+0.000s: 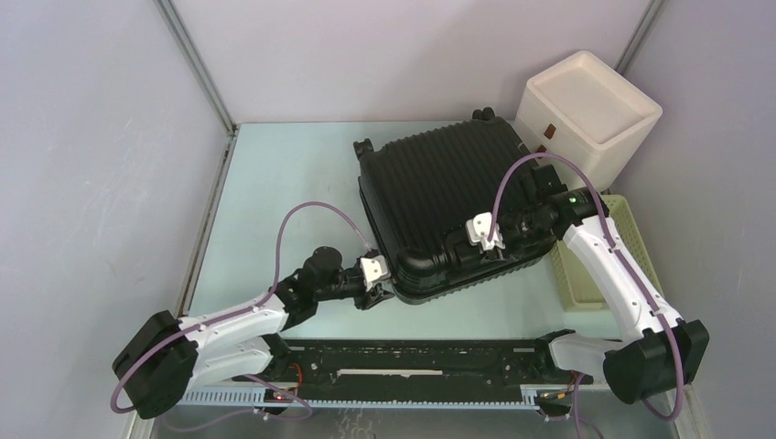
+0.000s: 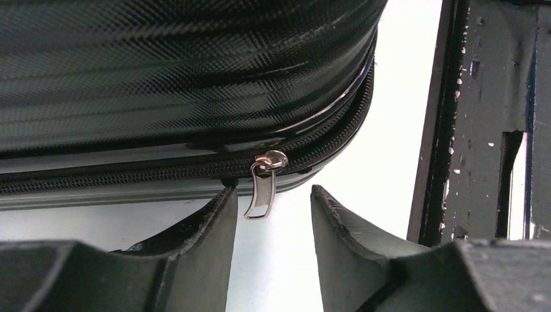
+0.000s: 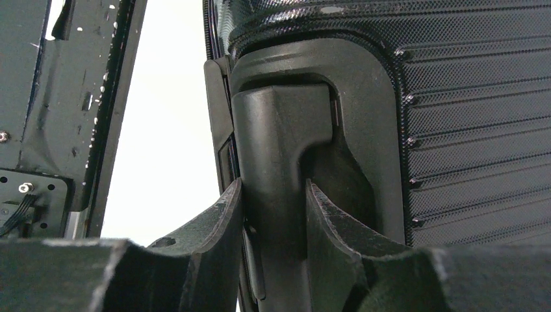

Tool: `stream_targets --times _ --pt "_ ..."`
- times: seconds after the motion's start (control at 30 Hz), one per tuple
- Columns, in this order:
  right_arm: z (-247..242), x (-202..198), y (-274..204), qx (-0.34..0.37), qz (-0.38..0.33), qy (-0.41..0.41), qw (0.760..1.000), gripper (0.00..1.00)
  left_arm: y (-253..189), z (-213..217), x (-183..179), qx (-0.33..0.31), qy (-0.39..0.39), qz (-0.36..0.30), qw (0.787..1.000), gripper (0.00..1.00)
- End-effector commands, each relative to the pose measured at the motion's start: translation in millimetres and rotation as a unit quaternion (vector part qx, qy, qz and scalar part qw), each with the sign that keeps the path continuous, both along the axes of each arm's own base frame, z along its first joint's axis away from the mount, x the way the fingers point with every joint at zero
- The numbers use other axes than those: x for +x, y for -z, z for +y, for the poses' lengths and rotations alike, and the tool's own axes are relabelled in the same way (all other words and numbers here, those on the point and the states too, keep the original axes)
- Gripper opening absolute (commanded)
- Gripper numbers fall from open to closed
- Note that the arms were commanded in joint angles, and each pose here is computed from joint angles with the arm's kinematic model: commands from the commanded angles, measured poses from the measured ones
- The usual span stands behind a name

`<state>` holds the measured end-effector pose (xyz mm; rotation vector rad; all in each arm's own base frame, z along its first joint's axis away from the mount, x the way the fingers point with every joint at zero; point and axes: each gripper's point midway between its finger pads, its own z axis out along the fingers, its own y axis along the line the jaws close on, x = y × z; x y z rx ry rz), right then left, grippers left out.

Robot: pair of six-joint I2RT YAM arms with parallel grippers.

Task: Open, take out, and arrange the luggage
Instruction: Grab the zipper of the luggage.

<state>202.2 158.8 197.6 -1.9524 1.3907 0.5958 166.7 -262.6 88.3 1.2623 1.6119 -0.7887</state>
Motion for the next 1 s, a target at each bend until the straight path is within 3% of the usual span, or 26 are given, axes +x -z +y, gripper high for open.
stream_targets --times 0.0,0.1,0.37,0.53,0.8,0.97 --pt "12.9 -23.5 -34.7 0.056 -0.001 -0.026 0.998 0.00 -34.4 -13.1 15.6 -0.052 -0.011 -0.044 0.998 0.49" --pt "13.1 -24.3 -35.5 0.058 -0.001 -0.027 0.998 0.00 -37.5 -11.8 20.3 -0.059 -0.023 -0.047 0.997 0.43" --pt "13.4 -28.0 -38.4 0.069 0.001 -0.031 0.997 0.00 -35.5 -12.4 18.1 -0.081 -0.012 -0.056 0.995 0.44" --pt "13.0 -27.3 -36.8 0.068 0.004 -0.031 0.997 0.00 -39.7 -13.6 17.2 -0.098 -0.014 -0.055 0.994 0.24" --pt "10.9 -25.7 -36.8 0.070 0.007 -0.024 0.997 0.00 -34.2 -0.4 11.6 -0.120 -0.050 -0.037 0.991 0.19" --pt "10.2 -25.5 -37.2 0.072 0.009 -0.023 0.997 0.00 -31.5 17.6 18.6 -0.154 -0.134 0.000 0.979 0.04"
